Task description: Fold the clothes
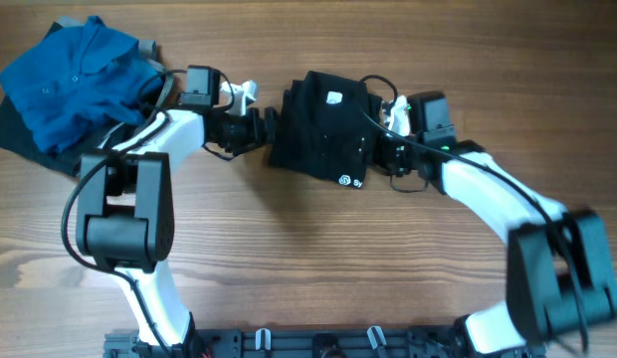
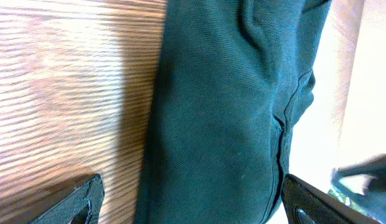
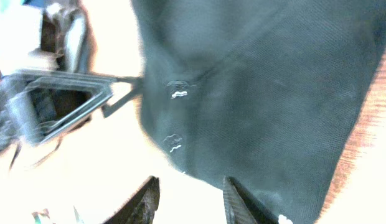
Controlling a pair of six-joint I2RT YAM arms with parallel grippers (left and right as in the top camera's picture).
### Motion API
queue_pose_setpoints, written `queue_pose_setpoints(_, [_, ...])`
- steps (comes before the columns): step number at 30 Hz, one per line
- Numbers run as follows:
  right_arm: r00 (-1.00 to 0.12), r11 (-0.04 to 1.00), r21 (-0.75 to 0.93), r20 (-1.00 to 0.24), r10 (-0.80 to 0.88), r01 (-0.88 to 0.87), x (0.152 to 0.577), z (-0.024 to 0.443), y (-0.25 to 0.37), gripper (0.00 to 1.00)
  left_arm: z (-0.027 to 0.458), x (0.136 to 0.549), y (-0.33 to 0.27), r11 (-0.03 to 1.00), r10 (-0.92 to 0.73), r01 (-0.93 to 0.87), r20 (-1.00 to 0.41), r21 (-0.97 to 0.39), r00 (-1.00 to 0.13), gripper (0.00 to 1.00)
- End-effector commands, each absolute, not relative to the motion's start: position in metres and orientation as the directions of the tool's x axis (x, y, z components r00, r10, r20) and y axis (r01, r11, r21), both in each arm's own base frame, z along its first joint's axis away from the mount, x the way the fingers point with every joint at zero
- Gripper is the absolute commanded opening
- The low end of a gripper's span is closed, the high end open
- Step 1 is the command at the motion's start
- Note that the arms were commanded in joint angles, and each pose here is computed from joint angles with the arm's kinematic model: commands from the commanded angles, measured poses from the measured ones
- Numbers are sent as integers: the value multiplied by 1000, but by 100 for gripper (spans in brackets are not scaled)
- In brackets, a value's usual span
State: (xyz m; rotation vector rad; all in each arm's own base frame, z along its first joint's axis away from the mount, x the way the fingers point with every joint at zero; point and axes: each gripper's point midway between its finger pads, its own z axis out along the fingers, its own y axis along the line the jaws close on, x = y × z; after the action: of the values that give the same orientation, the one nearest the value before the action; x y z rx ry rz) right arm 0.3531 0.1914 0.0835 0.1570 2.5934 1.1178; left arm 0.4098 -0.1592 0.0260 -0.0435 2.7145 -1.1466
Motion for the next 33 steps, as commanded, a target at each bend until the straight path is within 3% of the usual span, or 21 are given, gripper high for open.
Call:
queue_pose_setpoints(1, [-931, 766, 608, -364, 34, -210, 335, 85, 179, 59, 30, 402, -150, 695, -87, 55, -160, -716, -983, 93])
queue_pose_setpoints(3, [-960, 841, 527, -279, 32, -125, 319, 63, 159, 62, 47, 394, -149, 702, -55, 93, -185, -706, -981, 94])
queue_pose_setpoints(10, [-978, 885, 464, -199, 66, -35, 313, 34, 142, 49, 109, 395, -145, 719, -60, 184, -323, -671, -944, 94])
queue_pose_setpoints(13, [-982, 884, 461, -190, 11, -79, 314, 14, 148, 48, 100, 392, -116, 847, -82, 103, -319, -522, -944, 95])
queue_pose_setpoints(16, [-974, 866, 466, -204, -94, -181, 310, -5, 171, 48, 92, 379, -110, 866, -82, 60, -260, -496, -962, 95])
queue_pose_setpoints(20, [-978, 867, 468, -188, -89, -169, 311, -19, 175, 47, 91, 379, -110, 866, -83, 59, -259, -496, -962, 95])
queue_pose_setpoints(23, [-989, 930, 361, -150, -15, -69, 311, -30, 151, 19, 92, 379, -110, 866, -83, 59, -260, -496, -962, 95])
queue_pose_setpoints(25, [-994, 967, 255, -100, 36, 9, 302, -36, 123, 9, 92, 379, -110, 866, -83, 59, -259, -497, -962, 96])
queue_pose_setpoints(28, [-992, 992, 107, -105, 72, 61, 300, -33, 87, 4, 91, 377, -116, 861, -72, 69, -255, -503, -964, 96])
queue_pose_setpoints(33, [-996, 997, 62, -71, 59, 55, 286, -23, 76, 5, 86, 373, -145, 849, -69, 68, -238, -524, -969, 98])
